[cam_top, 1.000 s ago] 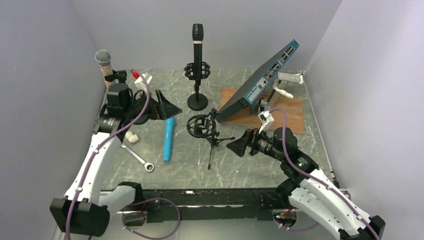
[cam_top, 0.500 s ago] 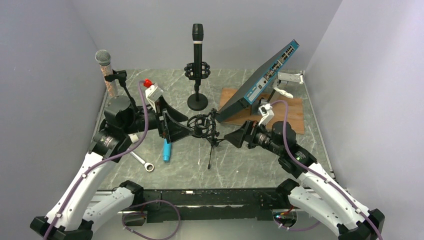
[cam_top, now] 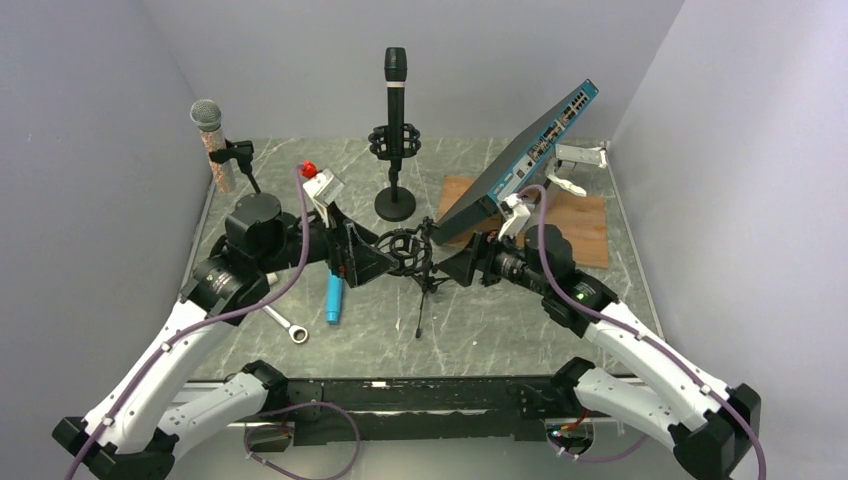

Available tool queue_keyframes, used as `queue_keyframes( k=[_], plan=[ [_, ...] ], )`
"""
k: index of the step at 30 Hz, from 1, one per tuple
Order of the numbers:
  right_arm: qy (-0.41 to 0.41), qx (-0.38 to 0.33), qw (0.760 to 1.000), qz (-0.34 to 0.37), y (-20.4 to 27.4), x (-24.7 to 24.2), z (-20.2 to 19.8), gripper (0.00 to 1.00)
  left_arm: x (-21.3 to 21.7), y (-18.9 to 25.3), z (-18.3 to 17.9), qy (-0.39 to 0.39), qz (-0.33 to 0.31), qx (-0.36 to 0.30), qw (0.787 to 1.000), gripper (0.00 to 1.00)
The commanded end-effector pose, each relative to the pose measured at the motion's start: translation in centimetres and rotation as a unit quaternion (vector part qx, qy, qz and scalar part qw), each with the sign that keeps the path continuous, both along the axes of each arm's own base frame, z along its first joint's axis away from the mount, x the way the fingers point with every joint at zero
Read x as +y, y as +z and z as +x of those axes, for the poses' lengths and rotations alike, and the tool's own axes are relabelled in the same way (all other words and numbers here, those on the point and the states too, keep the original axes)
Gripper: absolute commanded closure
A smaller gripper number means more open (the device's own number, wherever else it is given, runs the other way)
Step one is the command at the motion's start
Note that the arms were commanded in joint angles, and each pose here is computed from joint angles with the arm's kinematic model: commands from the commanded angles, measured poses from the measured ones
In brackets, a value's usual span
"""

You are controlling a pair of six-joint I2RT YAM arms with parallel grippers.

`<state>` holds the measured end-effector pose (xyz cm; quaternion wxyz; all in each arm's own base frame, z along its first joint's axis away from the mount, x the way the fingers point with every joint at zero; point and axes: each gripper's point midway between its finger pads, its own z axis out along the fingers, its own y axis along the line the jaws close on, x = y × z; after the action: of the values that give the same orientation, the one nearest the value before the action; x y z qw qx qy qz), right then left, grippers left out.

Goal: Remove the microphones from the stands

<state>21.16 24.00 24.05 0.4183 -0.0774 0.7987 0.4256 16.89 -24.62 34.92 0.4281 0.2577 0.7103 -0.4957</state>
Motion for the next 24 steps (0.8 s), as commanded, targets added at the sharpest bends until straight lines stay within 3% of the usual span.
queue_keyframes(
  k=[1,7,14,19,24],
  plan=[
    [0.01,-0.048,0.998,-0.033,0.1,0.9,0.8,0.22,1.7,2.0,0.7,0.052,0.016,-0.06,0.997,0.01],
    [-0.001,-0.021,1.0,0.013,-1.1,1.9,0.7,0.22,4.1,3.1,-0.8,0.098,-0.047,-0.137,0.985,0.01],
    [-0.037,0.035,0.995,0.08,-2.8,2.4,1.2,0.24,3.6,3.3,-1.1,0.081,-0.049,-0.119,0.988,0.01],
    [-0.053,0.056,0.991,0.112,-3.5,2.1,1.6,0.32,3.4,3.2,-1.9,0.066,-0.079,-0.139,0.985,0.01],
    [-0.048,0.08,0.987,0.132,-4.5,2.2,1.9,0.36,4.8,2.8,-2.0,0.106,-0.113,-0.151,0.976,0.01]
  ],
)
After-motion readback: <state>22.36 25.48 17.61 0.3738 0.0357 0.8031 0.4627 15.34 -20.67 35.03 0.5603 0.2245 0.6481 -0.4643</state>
